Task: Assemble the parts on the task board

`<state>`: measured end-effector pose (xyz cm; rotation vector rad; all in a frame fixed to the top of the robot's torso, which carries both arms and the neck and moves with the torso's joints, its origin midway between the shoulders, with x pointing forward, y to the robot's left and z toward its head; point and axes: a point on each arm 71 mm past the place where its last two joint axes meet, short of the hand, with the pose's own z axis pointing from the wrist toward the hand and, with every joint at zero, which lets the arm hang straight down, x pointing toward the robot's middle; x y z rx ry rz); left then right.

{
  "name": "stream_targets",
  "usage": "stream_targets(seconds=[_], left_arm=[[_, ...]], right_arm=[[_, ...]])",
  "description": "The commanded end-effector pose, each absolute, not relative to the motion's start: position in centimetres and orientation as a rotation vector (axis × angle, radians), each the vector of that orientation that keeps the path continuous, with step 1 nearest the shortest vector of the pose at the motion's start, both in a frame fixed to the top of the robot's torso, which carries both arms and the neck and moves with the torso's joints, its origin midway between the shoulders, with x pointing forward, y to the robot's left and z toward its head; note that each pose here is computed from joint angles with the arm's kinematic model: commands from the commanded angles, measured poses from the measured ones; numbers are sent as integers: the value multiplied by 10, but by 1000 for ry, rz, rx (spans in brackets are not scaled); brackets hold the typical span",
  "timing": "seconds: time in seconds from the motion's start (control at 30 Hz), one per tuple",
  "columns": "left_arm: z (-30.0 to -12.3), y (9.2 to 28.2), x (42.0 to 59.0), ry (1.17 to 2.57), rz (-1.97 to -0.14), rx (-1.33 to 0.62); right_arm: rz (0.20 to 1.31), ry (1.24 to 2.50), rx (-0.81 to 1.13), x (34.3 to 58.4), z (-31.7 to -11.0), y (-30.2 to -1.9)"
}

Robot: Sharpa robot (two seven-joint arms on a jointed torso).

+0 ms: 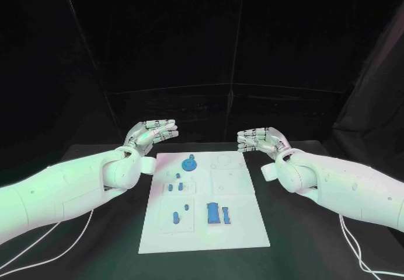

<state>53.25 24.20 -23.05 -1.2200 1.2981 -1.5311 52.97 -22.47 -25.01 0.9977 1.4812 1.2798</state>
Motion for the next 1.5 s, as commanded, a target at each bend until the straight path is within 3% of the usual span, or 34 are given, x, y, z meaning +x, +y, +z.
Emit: stream_targets(seconds=[0.03,0.17,0.2,0.43,1.07,1.5], left_arm=[[-230,246,538,1232,-1500,-1207],[-234,246,543,1219,-1476,-1212],[-235,243,540,1270,-1493,-1219],[-237,237,533,1271,-1464,-1222],[-227,195,468,1227,-1247,-1212],[-224,192,462,1218,-1229,-1209]], right_arm=[[1403,1421,1015,535,-246,-223],[1404,1420,998,540,-248,-222],[1316,1448,1007,539,-251,-224],[1313,1414,1031,531,-249,-220],[1233,1222,1203,464,-225,-193],[1229,1218,1209,462,-224,-192]])
